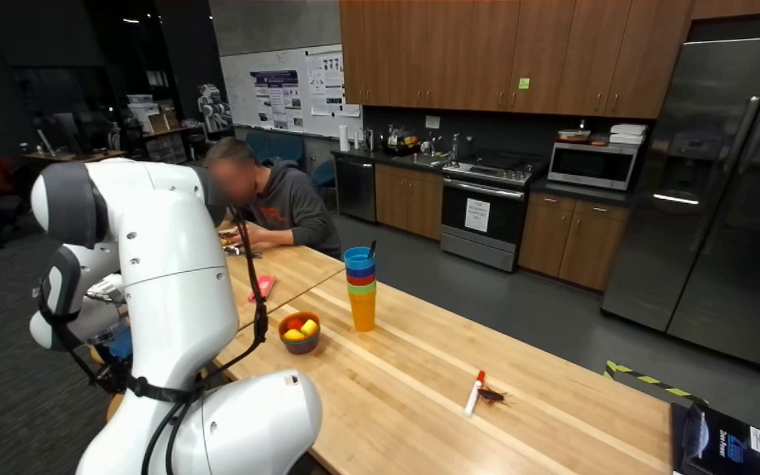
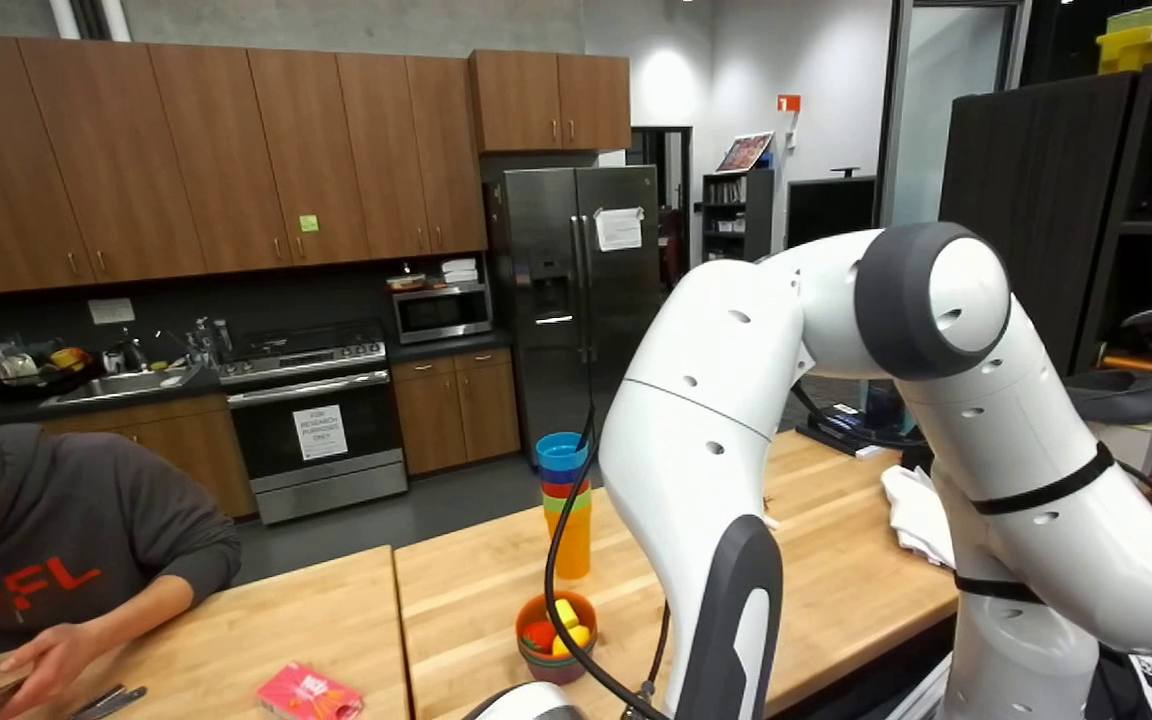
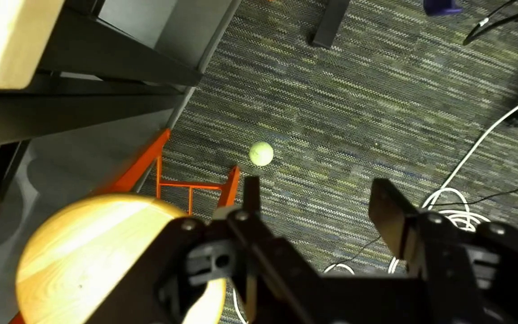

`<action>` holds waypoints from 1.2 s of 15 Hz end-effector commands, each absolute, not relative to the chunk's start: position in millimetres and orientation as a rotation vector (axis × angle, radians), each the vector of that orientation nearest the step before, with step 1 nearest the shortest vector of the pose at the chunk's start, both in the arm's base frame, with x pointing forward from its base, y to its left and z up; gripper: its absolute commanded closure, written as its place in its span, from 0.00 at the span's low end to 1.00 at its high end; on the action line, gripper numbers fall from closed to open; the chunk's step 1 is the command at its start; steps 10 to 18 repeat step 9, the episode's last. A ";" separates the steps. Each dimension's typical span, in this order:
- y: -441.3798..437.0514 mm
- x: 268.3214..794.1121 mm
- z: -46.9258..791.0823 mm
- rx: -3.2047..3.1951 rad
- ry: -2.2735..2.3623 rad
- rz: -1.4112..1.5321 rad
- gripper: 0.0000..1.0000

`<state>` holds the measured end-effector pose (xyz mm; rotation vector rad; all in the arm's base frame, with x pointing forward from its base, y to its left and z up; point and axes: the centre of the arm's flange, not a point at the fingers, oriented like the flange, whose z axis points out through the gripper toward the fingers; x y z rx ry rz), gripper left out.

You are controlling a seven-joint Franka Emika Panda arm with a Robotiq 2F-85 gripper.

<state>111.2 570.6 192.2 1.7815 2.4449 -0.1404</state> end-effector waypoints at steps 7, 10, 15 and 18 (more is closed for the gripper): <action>571.1 108.8 192.5 1.776 2.449 -0.139 0.35; 571.2 108.5 192.5 1.776 2.449 -0.139 0.35; 571.2 108.5 192.5 1.776 2.449 -0.139 0.35; 571.2 108.5 192.5 1.776 2.449 -0.139 0.35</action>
